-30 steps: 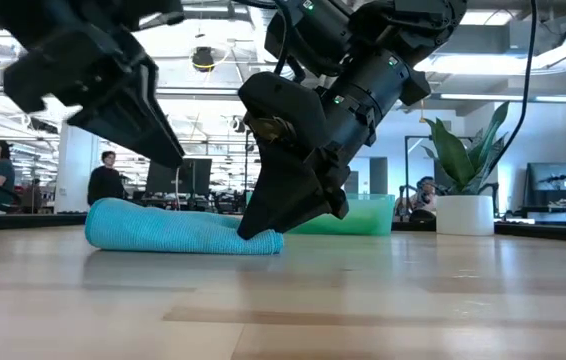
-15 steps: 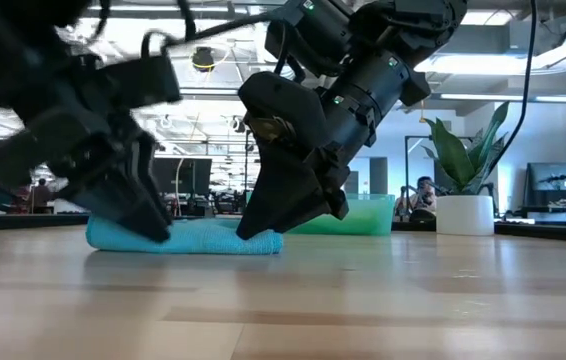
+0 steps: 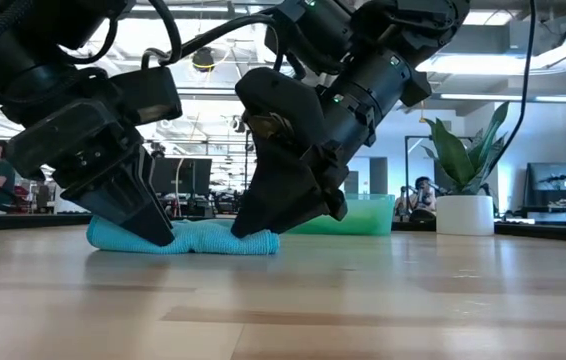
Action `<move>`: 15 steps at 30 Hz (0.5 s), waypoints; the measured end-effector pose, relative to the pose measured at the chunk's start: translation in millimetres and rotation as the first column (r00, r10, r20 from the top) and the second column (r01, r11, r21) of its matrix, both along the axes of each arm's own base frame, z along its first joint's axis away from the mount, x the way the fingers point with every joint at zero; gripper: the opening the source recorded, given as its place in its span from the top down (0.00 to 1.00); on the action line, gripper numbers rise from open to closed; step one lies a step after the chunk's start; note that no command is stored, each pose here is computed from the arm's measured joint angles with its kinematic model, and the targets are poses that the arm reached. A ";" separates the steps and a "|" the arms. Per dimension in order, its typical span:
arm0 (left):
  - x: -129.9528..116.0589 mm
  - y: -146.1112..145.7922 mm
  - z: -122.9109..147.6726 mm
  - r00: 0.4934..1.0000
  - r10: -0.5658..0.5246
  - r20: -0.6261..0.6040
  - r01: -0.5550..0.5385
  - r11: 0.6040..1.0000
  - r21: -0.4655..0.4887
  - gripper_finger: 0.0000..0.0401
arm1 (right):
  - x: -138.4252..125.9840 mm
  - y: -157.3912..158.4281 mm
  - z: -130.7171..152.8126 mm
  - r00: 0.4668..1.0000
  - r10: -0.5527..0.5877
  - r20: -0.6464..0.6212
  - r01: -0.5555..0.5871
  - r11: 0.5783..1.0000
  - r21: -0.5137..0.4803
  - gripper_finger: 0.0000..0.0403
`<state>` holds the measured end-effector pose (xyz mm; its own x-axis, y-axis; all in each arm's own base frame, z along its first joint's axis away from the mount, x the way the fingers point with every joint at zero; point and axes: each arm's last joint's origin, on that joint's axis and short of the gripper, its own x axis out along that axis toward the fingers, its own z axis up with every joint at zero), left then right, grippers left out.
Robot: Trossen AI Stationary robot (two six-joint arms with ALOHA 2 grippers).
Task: Roll microfiber towels into tight, uniform cylinder then place into a basket
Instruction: Roll the blue microfiber cloth
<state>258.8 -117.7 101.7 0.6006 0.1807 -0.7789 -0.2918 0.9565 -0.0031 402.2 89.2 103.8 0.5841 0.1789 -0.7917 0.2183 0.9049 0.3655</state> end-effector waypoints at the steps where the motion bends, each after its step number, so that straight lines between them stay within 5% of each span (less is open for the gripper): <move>1: 0.0 -0.1 0.0 1.000 -0.002 -0.001 0.002 1.000 -0.002 0.63 | -0.2 1.0 0.0 1.000 0.008 0.002 -0.008 1.000 -0.004 0.64; 9: -0.4 -0.1 -0.6 1.000 -0.006 -0.006 0.006 1.000 0.000 0.63 | 3.1 6.6 4.7 0.998 0.069 0.015 -0.068 0.997 -0.026 0.45; 15: 0.1 -0.5 -1.0 1.000 -0.011 -0.007 0.011 1.000 -0.010 0.63 | 1.7 4.7 21.2 0.993 0.112 -0.031 -0.113 0.993 -0.046 0.41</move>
<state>258.9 -118.2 100.8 0.5973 0.1662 -0.7846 -0.2813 0.9595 -0.0109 403.9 93.9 125.0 0.5397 0.2035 -0.8169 0.1240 0.9406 0.3162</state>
